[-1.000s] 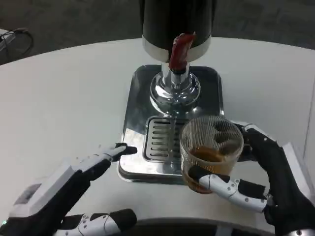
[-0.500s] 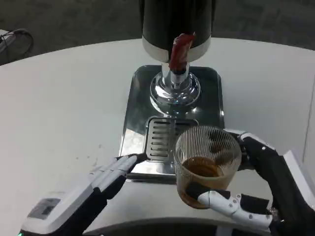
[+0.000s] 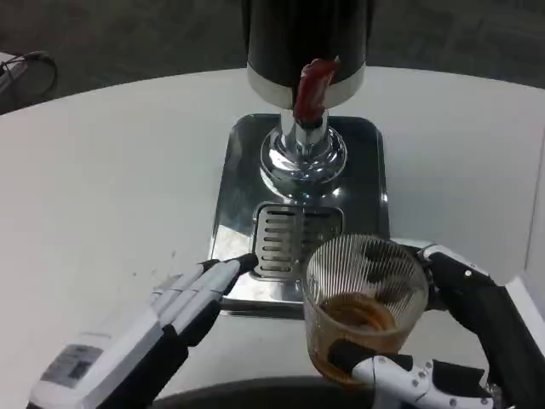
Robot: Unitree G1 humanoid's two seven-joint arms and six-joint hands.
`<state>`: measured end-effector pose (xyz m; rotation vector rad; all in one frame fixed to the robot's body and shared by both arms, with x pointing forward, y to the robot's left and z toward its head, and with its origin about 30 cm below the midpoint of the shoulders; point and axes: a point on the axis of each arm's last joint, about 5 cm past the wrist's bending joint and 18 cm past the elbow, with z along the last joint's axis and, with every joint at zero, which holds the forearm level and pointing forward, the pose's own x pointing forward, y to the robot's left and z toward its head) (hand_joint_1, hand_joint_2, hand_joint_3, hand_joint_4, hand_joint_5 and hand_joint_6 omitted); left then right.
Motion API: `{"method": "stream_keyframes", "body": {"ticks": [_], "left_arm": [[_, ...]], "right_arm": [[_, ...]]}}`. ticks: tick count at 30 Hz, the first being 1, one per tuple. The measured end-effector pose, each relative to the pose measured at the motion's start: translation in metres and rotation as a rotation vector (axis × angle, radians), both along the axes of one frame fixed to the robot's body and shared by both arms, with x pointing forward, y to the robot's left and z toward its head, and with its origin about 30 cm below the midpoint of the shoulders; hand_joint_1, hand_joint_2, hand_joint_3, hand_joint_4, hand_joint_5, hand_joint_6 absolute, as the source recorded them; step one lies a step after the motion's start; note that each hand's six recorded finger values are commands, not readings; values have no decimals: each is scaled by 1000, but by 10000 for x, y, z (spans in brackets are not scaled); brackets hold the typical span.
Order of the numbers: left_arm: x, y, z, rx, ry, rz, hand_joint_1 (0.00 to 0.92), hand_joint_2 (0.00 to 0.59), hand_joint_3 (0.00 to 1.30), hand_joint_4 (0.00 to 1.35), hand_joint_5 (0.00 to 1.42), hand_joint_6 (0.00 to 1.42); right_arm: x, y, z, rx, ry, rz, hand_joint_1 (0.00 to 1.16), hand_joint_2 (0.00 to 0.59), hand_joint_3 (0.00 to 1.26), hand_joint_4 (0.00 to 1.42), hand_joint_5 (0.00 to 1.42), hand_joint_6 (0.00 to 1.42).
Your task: Grasp the cup under the faucet to collect the drink, then remove the cup.
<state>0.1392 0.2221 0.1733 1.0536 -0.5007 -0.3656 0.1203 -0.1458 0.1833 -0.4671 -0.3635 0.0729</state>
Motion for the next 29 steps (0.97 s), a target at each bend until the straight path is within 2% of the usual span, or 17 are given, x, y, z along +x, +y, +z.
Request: {"method": "stream_keyframes", "body": {"ticks": [4,8,13,19,23,29], "left_arm": [[-22,16,37,9,-18,8,0,84,15,0,0,41],[-33,37,44,13,-20,20,0,84,10,0,0,35],[-47,63,49,8,-19,32,0,85,7,0,0,31],[-56,87,56,9,-20,44,0,85,5,0,0,28],[-56,91,60,14,-20,42,0,85,5,0,0,28],[-52,100,72,27,-18,37,0,85,11,0,0,27]], "right_arm": [[-39,-3,23,-6,-14,10,867,210,729,760,841,453],[-61,-6,5,-15,3,21,867,210,730,761,843,454],[-75,0,0,-15,9,26,867,210,731,761,843,454],[-79,0,3,-23,4,31,867,210,731,761,843,454],[-92,-3,31,-30,-13,39,867,210,731,761,843,454],[-93,-8,30,-29,-12,38,867,210,741,761,843,455]]}}
